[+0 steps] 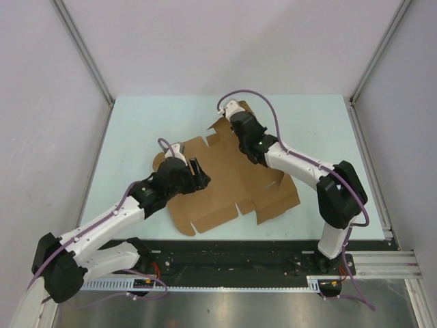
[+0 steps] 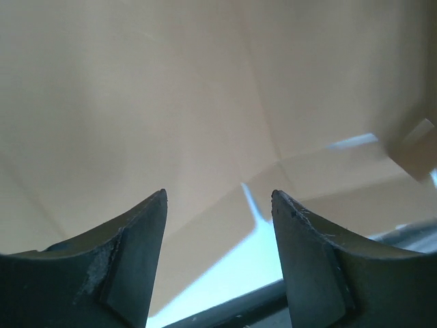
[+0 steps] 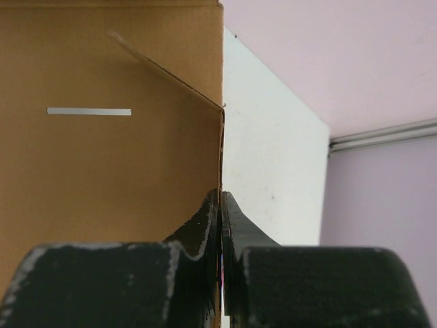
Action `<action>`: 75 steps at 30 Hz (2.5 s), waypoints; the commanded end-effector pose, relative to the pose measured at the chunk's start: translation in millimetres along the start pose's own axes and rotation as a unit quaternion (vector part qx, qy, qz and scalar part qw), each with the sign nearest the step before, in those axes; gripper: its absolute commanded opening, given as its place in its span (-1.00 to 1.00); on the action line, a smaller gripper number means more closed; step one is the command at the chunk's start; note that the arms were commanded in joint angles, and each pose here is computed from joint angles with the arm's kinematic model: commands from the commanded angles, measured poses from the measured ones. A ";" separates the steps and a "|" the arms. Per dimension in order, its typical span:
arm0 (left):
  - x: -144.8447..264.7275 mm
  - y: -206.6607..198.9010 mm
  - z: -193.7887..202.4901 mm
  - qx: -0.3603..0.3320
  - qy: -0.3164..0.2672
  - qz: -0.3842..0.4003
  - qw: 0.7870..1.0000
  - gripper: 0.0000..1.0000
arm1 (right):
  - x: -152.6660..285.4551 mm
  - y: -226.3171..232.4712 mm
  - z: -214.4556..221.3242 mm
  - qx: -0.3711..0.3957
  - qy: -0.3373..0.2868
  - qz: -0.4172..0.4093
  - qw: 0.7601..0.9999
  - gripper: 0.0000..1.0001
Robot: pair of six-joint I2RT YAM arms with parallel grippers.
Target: Fold the paper box
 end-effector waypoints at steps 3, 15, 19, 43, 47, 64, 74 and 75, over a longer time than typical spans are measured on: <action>12.6 33.6 -58.0 0.056 -0.072 -0.066 0.994 0.40 | 42.6 -2.6 -24.2 0.096 -0.041 0.075 0.992 -1.00; -48.0 110.7 -85.3 0.161 -0.055 -0.160 0.972 0.29 | 81.7 11.3 -44.5 0.198 -0.055 0.129 0.970 -1.00; -78.7 126.3 -35.5 0.232 0.036 -0.120 0.965 0.25 | 89.1 19.7 -47.7 0.200 -0.062 0.148 0.966 -1.00; -54.2 40.5 -110.9 0.141 -0.175 0.183 0.957 0.45 | 104.8 39.7 0.3 0.031 -0.045 -0.030 0.998 -1.00; -64.2 25.2 -104.8 0.109 -0.180 0.230 0.950 0.42 | 103.8 37.5 4.8 0.015 -0.045 -0.044 0.998 -1.00; -81.6 1.5 -43.2 -0.010 -0.157 0.219 0.963 0.40 | 110.1 53.0 12.4 0.031 -0.034 -0.029 0.999 -1.00; -105.8 1.1 -33.7 -0.062 -0.136 0.156 0.977 0.39 | 110.8 54.5 12.2 0.024 -0.036 -0.033 0.998 -1.00; -109.6 -0.2 -32.3 -0.066 -0.130 0.153 0.977 0.39 | 110.9 52.3 11.5 0.020 -0.038 -0.036 0.998 -1.00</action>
Point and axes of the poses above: each gripper's point midway between its finger pads, its own x axis back along the fingers, its own y axis along the line the jaws close on, z = x × y, the point moved 7 cm from there along x, back along the fingers, and after that the axes turned 7 degrees about x, right-handed, at the moved point
